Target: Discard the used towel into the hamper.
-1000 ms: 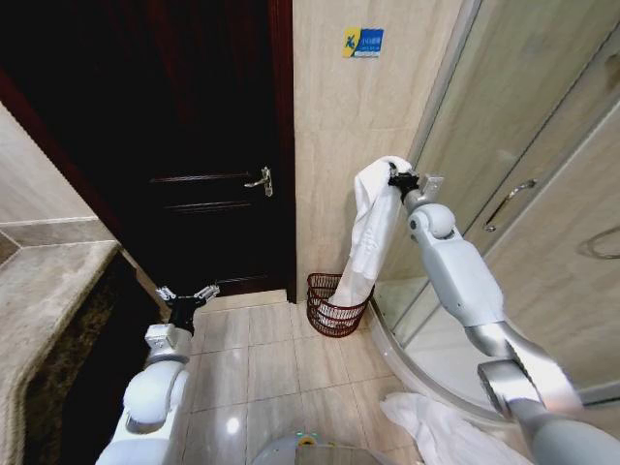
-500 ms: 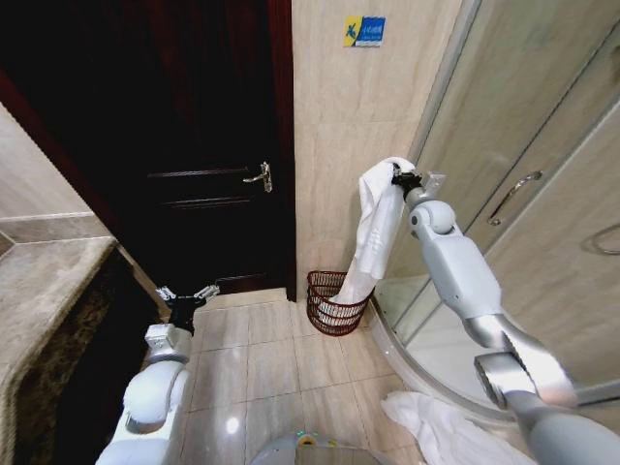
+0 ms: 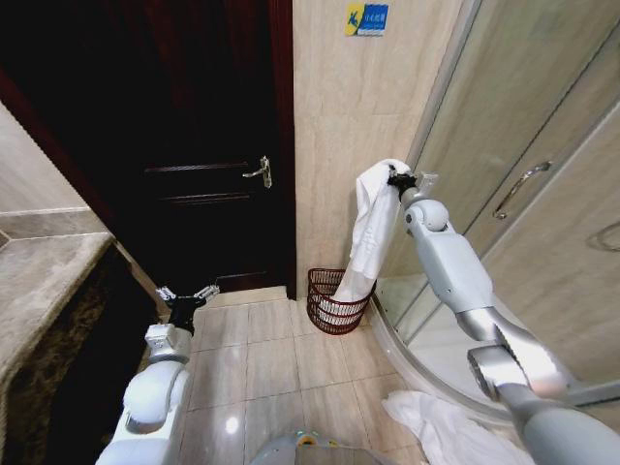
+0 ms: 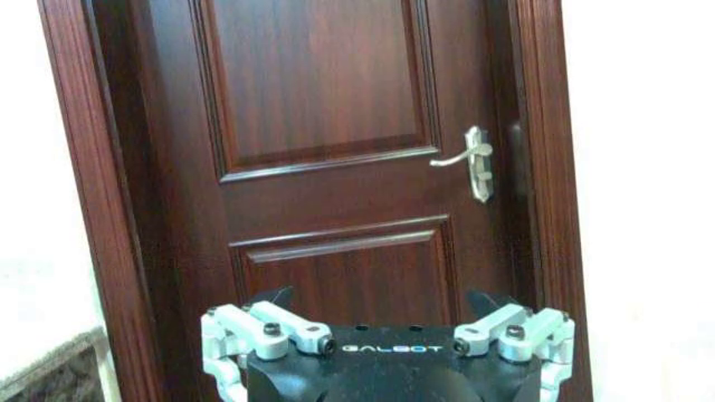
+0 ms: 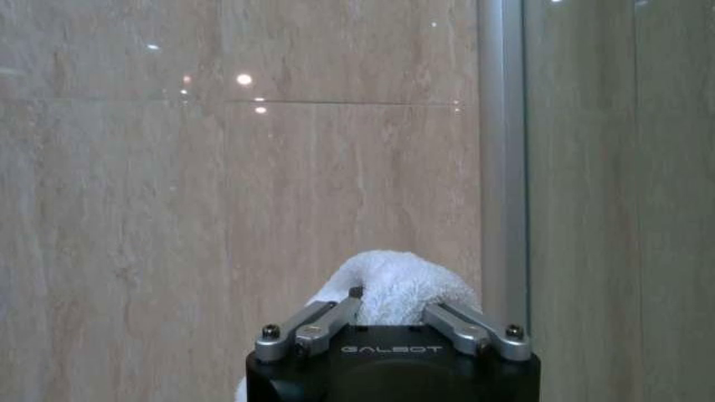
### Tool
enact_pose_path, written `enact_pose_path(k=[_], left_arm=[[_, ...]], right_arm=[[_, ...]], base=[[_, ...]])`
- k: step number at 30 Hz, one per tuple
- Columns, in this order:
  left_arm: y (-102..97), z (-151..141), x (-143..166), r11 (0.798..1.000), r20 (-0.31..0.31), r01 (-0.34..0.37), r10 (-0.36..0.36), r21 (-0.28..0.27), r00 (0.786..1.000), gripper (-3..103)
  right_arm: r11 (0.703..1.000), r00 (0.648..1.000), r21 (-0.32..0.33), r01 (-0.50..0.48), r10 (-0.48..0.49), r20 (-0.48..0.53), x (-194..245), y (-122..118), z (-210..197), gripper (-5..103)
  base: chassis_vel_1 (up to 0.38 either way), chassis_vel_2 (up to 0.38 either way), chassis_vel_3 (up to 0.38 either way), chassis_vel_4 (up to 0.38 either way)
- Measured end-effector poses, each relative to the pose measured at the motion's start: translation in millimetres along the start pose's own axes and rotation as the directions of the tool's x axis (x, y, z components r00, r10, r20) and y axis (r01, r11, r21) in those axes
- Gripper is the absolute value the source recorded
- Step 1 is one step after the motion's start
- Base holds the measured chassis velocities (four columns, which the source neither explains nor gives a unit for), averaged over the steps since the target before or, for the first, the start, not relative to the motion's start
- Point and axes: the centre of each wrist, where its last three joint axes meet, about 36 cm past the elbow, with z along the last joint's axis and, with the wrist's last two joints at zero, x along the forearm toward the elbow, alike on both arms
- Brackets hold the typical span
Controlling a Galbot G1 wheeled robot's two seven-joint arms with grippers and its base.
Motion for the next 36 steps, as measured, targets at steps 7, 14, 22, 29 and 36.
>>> enact_pose_path(k=[7,14,22,29,36], left_arm=[[0.0,0,0,1.000,0.000,0.000,0.000,0.000,1.000,100],[0.0,0,0,1.000,0.000,0.000,0.000,0.000,1.000,100],[0.0,0,0,1.000,0.000,0.000,0.000,0.000,1.000,100],[0.0,0,0,1.000,0.000,0.000,0.000,0.000,1.000,100],[0.0,0,0,1.000,0.000,0.000,0.000,0.000,1.000,100]], right_arm=[[1.000,1.000,0.002,-0.005,0.005,-0.003,-4,-2,4,5],[1.000,1.000,-0.007,0.021,-0.021,0.004,-5,7,6,5],[0.997,0.998,-0.043,0.065,-0.065,0.011,-11,26,7,5],[0.996,0.998,-0.058,0.066,-0.066,0.005,-22,27,14,5],[0.994,0.996,-0.062,0.087,-0.087,0.005,-28,42,11,5]], base=[[0.000,0.000,0.000,0.000],[0.000,0.000,0.000,0.000],[0.000,0.000,0.000,0.000],[0.000,0.000,0.000,0.000],[0.000,0.000,0.000,0.000]])
